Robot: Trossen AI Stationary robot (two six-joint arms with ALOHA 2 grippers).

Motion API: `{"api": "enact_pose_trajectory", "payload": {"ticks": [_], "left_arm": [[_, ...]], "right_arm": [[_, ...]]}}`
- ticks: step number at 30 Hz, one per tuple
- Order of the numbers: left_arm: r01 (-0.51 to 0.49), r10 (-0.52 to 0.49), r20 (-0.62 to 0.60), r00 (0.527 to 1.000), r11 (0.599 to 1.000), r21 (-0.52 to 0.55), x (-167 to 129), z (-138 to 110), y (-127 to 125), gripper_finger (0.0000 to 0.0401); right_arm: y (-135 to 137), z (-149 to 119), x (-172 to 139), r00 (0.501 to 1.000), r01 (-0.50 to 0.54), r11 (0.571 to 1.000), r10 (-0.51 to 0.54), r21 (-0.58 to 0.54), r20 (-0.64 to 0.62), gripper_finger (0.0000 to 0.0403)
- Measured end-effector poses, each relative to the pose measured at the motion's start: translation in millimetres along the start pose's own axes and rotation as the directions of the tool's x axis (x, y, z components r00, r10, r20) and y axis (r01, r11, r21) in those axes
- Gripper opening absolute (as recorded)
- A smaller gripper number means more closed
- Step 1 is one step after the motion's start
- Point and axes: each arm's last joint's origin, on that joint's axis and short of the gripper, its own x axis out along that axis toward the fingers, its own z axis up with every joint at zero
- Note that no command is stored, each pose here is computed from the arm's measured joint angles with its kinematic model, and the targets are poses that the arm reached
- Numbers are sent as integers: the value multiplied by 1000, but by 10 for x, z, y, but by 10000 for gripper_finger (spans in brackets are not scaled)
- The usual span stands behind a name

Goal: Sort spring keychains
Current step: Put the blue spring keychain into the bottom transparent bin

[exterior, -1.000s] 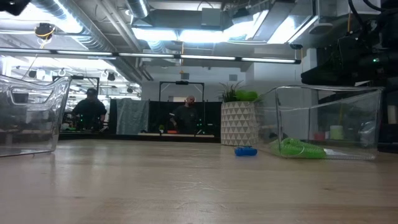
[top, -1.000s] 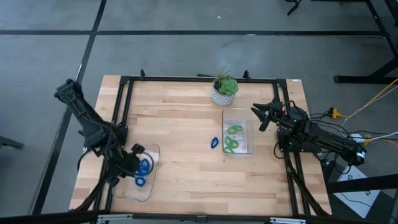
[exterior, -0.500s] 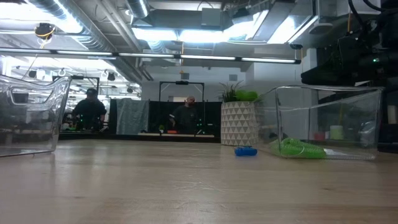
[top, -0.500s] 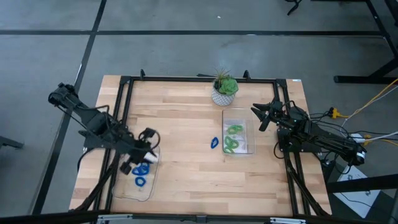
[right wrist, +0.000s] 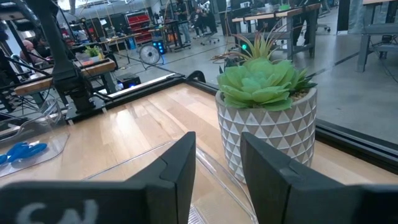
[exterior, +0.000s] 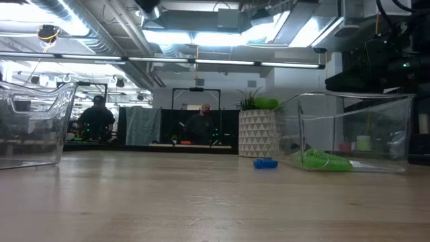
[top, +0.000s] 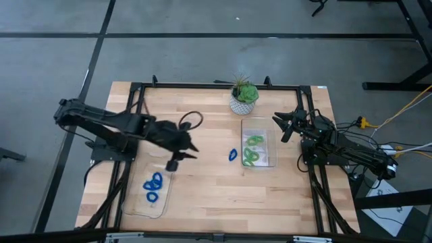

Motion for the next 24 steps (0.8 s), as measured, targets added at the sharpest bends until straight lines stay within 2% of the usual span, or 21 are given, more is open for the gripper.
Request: {"api": "enact_pose_trajectory", "payload": {"ticks": [9,13,20,24], "left_arm": [[-83,89,76,993,993,-86,385,117,376,114],[-111,121,95,988,988,-105,491,294,511,114],[-142,152,71,986,982,-128,796,517,706,114],[-149,147,-25,989,980,-132,1034,481,757,114]], "right_arm": [[0,-1,0,1000,0,1000,0,0,-1,126],[0,-1,0,1000,0,1000,0,0,0,126],[0,-1,0,1000,0,1000,0,0,0,126],[0,-1,0,1000,0,1000,0,0,0,126]]}}
